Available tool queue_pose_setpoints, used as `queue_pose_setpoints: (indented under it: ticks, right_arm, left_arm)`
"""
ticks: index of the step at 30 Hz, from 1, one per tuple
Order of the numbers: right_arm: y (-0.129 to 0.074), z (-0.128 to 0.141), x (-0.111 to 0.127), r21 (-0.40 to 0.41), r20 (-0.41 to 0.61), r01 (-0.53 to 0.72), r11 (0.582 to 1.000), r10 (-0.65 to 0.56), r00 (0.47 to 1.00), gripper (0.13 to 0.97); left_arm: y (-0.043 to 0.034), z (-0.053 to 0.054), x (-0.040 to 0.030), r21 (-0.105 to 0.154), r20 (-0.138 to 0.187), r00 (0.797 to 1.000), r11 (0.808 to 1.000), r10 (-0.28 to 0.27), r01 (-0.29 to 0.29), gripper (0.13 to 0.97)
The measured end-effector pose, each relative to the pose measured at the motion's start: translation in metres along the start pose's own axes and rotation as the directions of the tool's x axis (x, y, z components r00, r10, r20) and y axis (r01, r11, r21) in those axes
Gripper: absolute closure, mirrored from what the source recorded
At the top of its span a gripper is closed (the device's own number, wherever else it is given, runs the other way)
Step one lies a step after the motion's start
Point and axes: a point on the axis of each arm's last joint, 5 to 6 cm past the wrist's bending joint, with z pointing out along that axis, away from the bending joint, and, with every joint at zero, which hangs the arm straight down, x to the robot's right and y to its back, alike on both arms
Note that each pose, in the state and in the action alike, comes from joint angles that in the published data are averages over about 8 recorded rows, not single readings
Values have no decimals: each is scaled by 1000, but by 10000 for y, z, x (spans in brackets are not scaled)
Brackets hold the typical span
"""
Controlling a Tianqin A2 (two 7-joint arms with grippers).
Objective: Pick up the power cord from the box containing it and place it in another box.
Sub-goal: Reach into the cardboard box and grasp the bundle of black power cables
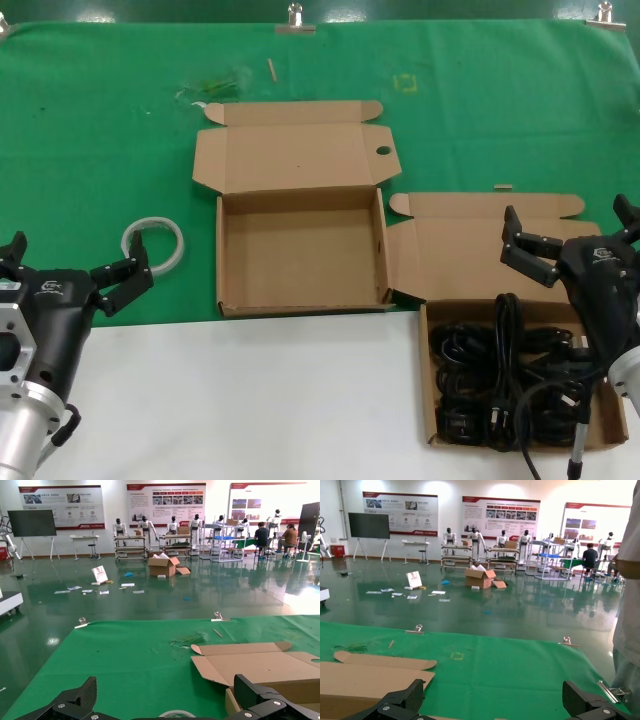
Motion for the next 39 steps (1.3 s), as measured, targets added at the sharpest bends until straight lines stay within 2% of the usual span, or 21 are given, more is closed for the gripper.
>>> queue_pose_setpoints:
  ticks: [35,39]
  right_arm:
    - [0,0,0,0,0,0,1000,0,1000,130]
    - [-64,37,-40,9,8,18,1000,-18,1000,130]
  left_arm:
    - [0,0,0,0,0,1000,1000,0,0,132]
    - [0,0,0,0,0,1000,1000,0,0,132]
